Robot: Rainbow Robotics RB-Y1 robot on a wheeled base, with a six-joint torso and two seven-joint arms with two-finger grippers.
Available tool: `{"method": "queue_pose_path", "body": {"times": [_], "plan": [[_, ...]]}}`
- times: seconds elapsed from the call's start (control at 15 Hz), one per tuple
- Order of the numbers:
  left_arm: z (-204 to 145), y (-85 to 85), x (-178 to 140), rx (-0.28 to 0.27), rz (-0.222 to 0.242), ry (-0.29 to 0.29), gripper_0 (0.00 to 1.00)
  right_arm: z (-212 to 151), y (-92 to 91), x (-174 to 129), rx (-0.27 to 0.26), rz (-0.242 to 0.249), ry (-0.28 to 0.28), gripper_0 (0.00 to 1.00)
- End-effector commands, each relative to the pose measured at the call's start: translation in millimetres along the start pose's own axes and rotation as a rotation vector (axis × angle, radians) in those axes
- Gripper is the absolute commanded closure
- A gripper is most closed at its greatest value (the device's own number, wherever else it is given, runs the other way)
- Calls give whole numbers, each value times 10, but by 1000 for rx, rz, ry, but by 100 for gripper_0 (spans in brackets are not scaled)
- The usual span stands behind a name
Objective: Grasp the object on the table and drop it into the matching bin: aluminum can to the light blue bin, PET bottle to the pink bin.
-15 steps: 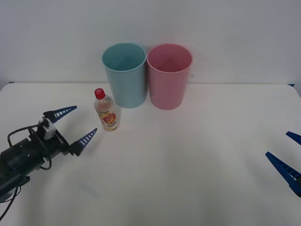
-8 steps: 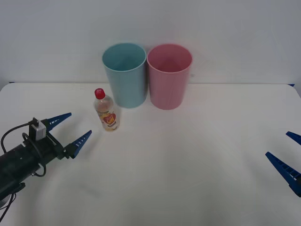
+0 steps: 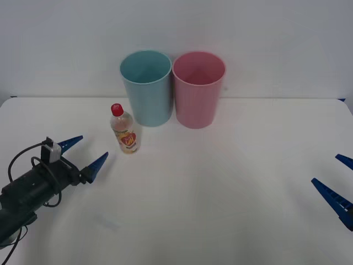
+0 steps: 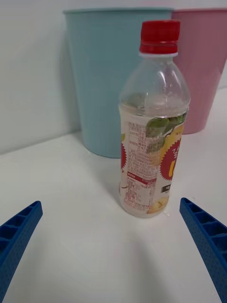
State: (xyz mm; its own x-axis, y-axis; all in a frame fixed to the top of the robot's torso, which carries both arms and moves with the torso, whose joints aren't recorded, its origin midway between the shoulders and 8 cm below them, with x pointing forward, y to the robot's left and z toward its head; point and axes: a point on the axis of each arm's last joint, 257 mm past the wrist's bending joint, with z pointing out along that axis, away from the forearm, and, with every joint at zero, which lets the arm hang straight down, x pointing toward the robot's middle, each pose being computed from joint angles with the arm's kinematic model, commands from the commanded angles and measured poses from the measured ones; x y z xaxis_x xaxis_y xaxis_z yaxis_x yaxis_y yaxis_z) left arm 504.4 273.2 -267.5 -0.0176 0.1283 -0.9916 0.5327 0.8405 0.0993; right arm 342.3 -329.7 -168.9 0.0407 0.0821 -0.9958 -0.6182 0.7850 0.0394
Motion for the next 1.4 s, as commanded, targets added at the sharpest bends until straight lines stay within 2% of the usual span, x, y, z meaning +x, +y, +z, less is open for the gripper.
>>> {"method": "queue_pose_path", "body": {"times": [0.07, 0.27, 0.47, 1.0, 1.4], "plan": [[143, -134, 80, 9, -7, 26, 0, 0, 0, 0, 0, 0, 0, 0], [342, -373, 69, 39, -33, 19, 0, 0, 0, 0, 0, 0, 0, 0], [500, -491, 62, 26, -51, 13, 0, 0, 0, 0, 0, 0, 0, 0], [875, -442, -70, -53, -39, 20, 0, 0, 0, 0, 0, 0, 0, 0], [1182, -488, -105, -30, -69, 34, 0, 0, 0, 0, 0, 0, 0, 0]]}}
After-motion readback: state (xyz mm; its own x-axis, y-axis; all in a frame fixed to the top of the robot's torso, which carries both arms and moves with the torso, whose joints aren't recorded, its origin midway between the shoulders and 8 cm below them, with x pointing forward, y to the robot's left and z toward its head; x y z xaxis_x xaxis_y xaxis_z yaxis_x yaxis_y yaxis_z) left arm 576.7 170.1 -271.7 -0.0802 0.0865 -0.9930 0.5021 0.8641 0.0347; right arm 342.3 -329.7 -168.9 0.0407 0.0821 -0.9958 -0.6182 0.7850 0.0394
